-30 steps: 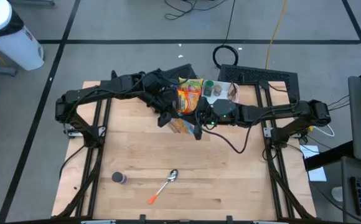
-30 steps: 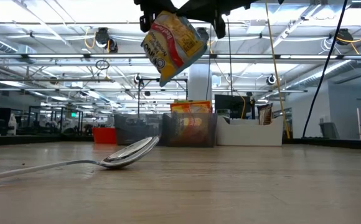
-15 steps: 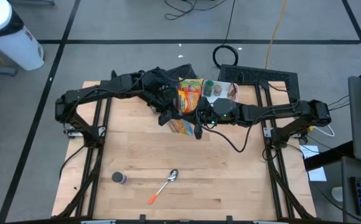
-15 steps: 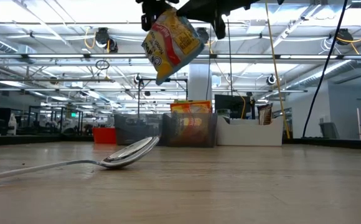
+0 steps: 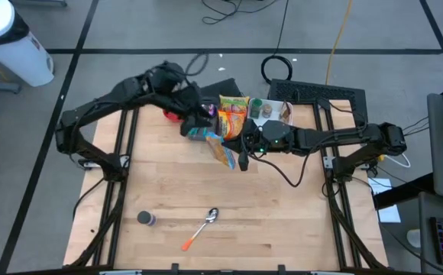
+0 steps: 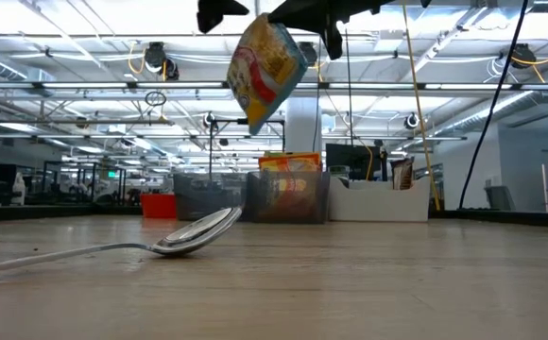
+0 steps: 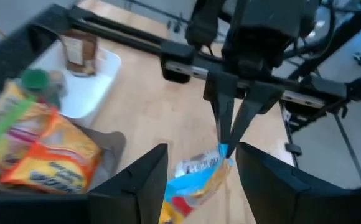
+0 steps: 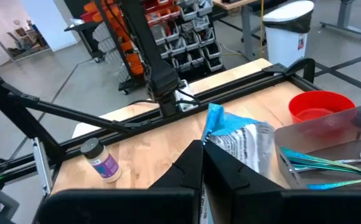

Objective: Pick & Place Food Item
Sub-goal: Put the blue noodle pack into the right black bin

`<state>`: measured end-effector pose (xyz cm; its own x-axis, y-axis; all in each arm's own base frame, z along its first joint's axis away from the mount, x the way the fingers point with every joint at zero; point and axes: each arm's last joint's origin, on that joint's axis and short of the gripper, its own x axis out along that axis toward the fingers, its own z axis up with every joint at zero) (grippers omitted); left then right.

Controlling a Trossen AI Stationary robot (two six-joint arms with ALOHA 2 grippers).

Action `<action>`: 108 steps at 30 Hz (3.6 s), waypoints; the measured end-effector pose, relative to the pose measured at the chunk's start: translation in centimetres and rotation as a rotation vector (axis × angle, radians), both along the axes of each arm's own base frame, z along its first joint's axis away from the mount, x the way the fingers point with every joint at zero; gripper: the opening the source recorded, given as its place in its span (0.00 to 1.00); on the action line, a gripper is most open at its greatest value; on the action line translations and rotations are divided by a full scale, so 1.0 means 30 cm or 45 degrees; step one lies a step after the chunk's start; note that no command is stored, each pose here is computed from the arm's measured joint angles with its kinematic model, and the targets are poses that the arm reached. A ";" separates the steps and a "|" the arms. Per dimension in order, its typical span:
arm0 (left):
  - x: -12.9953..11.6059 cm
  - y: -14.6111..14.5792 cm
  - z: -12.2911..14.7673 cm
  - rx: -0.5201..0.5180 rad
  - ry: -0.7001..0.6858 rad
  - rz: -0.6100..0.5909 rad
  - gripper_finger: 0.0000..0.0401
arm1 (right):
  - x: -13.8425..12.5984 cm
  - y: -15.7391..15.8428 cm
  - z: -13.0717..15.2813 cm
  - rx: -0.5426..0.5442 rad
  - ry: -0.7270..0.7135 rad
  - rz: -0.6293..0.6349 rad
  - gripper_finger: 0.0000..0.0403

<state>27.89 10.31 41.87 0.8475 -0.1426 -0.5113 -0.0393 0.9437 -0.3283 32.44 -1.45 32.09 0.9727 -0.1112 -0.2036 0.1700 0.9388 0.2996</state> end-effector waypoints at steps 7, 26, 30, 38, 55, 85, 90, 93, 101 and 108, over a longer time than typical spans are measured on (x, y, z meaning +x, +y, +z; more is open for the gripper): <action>-0.099 0.024 0.053 0.050 -0.044 0.059 0.49 | -0.025 -0.012 0.039 0.023 -0.065 0.020 0.00; 0.045 0.004 0.020 0.016 -0.205 -0.220 0.49 | -0.099 0.011 0.150 0.130 -0.271 0.328 0.00; 0.066 0.000 0.002 0.005 -0.185 -0.237 0.49 | -0.099 0.014 0.164 0.125 -0.324 0.372 0.00; 0.113 -0.007 -0.039 -0.018 -0.140 -0.265 0.49 | -0.100 0.016 0.176 0.137 -0.369 0.404 0.00; 0.095 0.000 -0.025 -0.008 -0.176 -0.312 0.49 | -0.100 0.018 0.162 0.157 -0.311 0.429 0.00; 0.086 -0.059 -0.039 -0.024 -0.099 -0.406 0.49 | -0.102 -0.008 0.172 0.136 -0.351 0.429 0.00; 0.086 -0.059 -0.038 -0.023 -0.102 -0.407 0.49 | -0.102 -0.008 0.174 0.134 -0.358 0.430 0.00; 0.088 -0.064 -0.038 -0.023 -0.102 -0.413 0.49 | -0.102 -0.008 0.174 0.133 -0.361 0.431 0.00; 0.091 -0.073 -0.037 -0.016 -0.104 -0.420 0.48 | -0.102 -0.008 0.174 0.133 -0.361 0.432 0.00; 0.094 -0.073 -0.033 -0.007 -0.123 -0.420 0.30 | -0.102 -0.007 0.174 0.133 -0.361 0.433 0.00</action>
